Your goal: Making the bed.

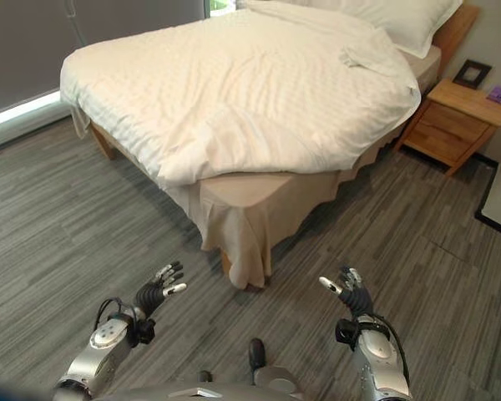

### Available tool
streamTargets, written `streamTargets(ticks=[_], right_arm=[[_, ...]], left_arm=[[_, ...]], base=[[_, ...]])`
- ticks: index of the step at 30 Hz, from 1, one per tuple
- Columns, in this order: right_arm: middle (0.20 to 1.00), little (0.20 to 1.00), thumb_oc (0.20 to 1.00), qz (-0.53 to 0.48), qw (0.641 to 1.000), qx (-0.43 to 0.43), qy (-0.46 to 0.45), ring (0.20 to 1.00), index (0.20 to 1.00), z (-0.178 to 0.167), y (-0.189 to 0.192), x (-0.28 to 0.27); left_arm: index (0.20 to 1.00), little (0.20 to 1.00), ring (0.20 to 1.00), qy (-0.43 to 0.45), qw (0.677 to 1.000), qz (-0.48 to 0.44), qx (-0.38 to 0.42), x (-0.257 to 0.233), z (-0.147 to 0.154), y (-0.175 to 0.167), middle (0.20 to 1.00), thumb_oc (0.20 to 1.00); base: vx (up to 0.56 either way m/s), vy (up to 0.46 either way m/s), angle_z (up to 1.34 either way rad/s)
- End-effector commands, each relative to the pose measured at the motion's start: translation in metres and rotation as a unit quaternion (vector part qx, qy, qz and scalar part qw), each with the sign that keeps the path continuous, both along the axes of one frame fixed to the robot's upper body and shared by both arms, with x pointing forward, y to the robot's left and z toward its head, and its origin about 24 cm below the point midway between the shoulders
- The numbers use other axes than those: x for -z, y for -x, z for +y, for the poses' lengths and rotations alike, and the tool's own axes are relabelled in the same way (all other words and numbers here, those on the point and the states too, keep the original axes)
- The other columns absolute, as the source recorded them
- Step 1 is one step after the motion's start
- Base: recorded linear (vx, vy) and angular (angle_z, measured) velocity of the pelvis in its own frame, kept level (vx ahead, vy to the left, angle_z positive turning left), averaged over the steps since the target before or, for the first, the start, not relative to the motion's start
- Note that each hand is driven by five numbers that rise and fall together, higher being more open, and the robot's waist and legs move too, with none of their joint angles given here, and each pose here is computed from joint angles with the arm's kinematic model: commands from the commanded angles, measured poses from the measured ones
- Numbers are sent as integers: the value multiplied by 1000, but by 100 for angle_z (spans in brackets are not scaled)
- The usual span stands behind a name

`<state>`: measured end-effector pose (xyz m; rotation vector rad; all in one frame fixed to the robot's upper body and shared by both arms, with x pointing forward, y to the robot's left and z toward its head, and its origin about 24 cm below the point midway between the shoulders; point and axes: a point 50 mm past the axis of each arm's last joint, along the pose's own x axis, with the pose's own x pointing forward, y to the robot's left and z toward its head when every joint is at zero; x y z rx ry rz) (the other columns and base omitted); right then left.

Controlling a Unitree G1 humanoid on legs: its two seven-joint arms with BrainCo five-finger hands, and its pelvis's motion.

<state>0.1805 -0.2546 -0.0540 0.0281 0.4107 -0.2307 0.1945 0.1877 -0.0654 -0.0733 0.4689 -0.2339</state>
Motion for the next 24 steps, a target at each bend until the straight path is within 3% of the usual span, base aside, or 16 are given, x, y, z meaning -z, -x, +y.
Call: streamTargets(ticks=[1,8,9,17,20,24], right_arm=[[1000,1000,1000,-71,997,-11,32,1000,1000,-9,-22,-28],[1000,1000,1000,-67,998,-22,5,1000,1000,0,-19,-22],[1000,1000,1000,-79,992,69,-73,1000,1000,-4,-22,-19],[1000,1000,1000,-124,984,42,-117,1000,1000,12,-41,-35],[1000,1000,1000,-101,993,22,-60,1000,1000,12,-40,-30],[1000,1000,1000,-94,992,42,-77,1000,1000,7,-34,-25]], left_arm=[[1000,1000,1000,-17,999,-42,12,-14,5,-17,1000,1000],[1000,1000,1000,-27,998,-47,25,-14,1,-20,1000,1000],[1000,1000,1000,-38,975,-99,-193,-33,45,-37,1000,1000],[1000,1000,1000,-37,968,-79,-237,-26,64,-19,1000,1000],[1000,1000,1000,-69,967,-83,-232,-29,73,-16,1000,1000],[1000,1000,1000,-42,961,-105,-252,-37,76,-20,1000,1000]], base=[[23,37,-2],[6,31,-9],[0,0,0],[-61,168,-13],[33,183,0],[282,-48,13]])
